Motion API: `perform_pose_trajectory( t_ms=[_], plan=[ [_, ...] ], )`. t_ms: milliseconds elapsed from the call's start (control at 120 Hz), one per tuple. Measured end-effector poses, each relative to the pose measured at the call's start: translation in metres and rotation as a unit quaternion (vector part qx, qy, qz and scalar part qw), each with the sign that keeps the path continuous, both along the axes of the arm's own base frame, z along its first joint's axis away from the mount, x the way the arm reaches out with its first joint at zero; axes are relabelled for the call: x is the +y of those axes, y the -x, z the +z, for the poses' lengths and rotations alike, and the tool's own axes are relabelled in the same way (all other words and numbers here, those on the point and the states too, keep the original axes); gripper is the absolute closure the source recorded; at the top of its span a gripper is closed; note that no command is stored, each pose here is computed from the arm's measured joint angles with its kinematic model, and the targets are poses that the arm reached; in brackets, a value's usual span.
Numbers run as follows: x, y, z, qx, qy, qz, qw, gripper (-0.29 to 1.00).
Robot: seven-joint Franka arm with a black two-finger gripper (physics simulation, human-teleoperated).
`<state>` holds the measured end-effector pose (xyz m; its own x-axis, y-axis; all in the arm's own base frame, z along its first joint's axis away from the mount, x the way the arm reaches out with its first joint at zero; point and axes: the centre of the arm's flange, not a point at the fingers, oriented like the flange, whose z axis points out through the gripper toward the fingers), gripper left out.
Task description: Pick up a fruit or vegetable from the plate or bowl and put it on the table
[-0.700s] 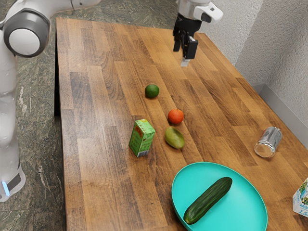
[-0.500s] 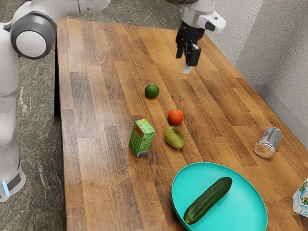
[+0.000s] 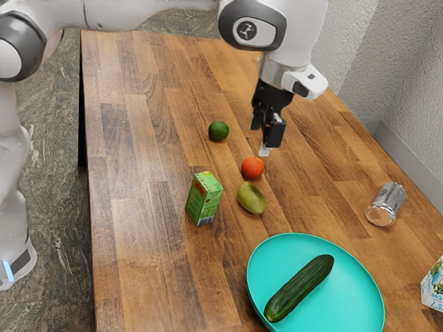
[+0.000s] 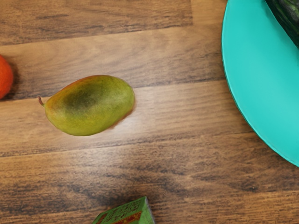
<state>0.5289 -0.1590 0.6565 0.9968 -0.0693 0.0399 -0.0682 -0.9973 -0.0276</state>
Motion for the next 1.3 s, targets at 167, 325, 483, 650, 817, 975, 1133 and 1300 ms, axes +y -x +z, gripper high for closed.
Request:
perform_pose_trajectory(
  t_ms=[167,325,483,650,817,975,1133,1300],
  plan=[
    [-0.025,-0.002,-0.008,0.002,0.023,0.059,0.998,0.02],
    [-0.051,-0.006,-0.013,0.002,0.033,0.108,0.994,0.02],
    [-0.105,0.016,0.012,-0.018,0.054,0.108,0.993,0.02],
    [-0.137,0.021,0.007,-0.011,0.062,0.122,0.990,0.02],
    [-0.125,0.000,-0.010,-0.003,0.054,0.174,0.983,0.02],
    [-0.094,0.001,-0.001,0.019,0.085,0.202,0.976,0.02],
    [-0.101,0.031,0.007,0.005,0.066,0.216,0.974,0.02],
    [-0.104,0.031,0.007,-0.034,0.026,0.274,0.961,0.02]
  ],
)
